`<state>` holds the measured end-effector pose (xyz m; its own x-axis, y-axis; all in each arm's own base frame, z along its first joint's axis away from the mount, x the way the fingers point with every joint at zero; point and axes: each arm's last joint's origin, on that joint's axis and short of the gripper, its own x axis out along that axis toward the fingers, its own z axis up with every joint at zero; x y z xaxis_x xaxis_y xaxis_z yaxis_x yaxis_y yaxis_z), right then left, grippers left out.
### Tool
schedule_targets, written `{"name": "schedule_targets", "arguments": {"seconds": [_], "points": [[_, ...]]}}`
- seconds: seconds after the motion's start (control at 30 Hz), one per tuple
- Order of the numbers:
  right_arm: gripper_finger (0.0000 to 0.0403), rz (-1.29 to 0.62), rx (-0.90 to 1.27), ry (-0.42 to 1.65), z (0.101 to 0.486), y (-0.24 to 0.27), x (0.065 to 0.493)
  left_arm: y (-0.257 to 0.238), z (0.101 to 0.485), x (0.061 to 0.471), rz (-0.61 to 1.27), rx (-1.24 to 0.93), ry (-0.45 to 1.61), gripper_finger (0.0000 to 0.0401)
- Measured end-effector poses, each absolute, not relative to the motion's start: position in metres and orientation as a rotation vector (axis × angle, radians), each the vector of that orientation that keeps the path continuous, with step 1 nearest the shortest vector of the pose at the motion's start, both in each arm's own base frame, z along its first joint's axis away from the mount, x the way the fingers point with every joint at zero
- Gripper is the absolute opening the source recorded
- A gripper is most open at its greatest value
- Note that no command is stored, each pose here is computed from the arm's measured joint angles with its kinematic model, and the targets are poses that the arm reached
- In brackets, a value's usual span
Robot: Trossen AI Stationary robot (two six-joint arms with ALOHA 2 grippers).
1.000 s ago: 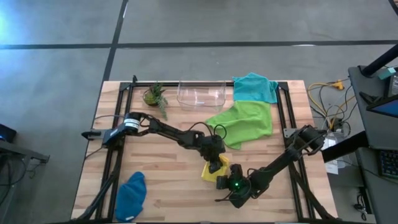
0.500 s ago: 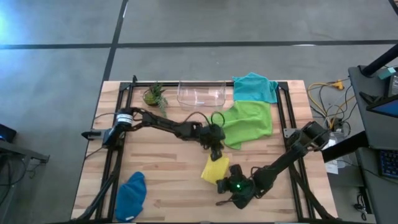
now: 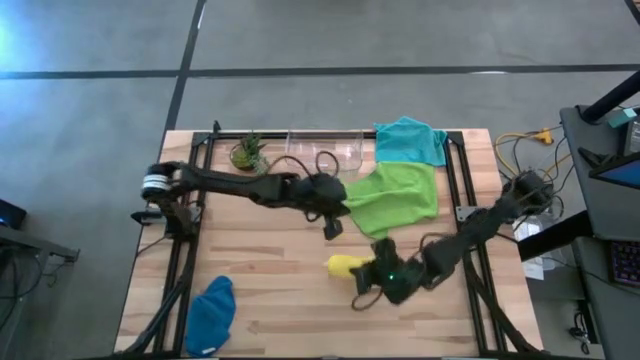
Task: Fold microfiber towels
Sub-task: Put the yellow towel into the bin
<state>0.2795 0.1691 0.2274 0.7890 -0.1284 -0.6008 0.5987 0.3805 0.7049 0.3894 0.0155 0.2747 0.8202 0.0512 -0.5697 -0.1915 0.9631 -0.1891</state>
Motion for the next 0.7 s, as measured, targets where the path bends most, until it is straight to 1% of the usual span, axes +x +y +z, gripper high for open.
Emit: {"name": "schedule_targets", "arguments": {"seconds": [0.17, 0.33, 0.47, 0.7], "points": [[0.0009, -0.414, 1.033, 0.475, 0.265, 0.128, 0.276, 0.023, 0.302, 0.347, 0.163, -0.250, 0.527, 0.0000], [0.0009, -0.378, 0.949, 0.427, 0.294, 0.079, 0.273, 0.024, 0.307, 0.303, 0.208, -0.305, 0.526, 0.0000], [0.0009, -0.333, 0.911, 0.416, 0.310, 0.036, 0.271, 0.022, 0.301, 0.270, 0.247, -0.387, 0.509, 0.0000], [0.0009, -0.262, 0.886, 0.445, 0.309, -0.039, 0.274, 0.015, 0.272, 0.229, 0.311, -0.583, 0.511, 0.0000]]}}
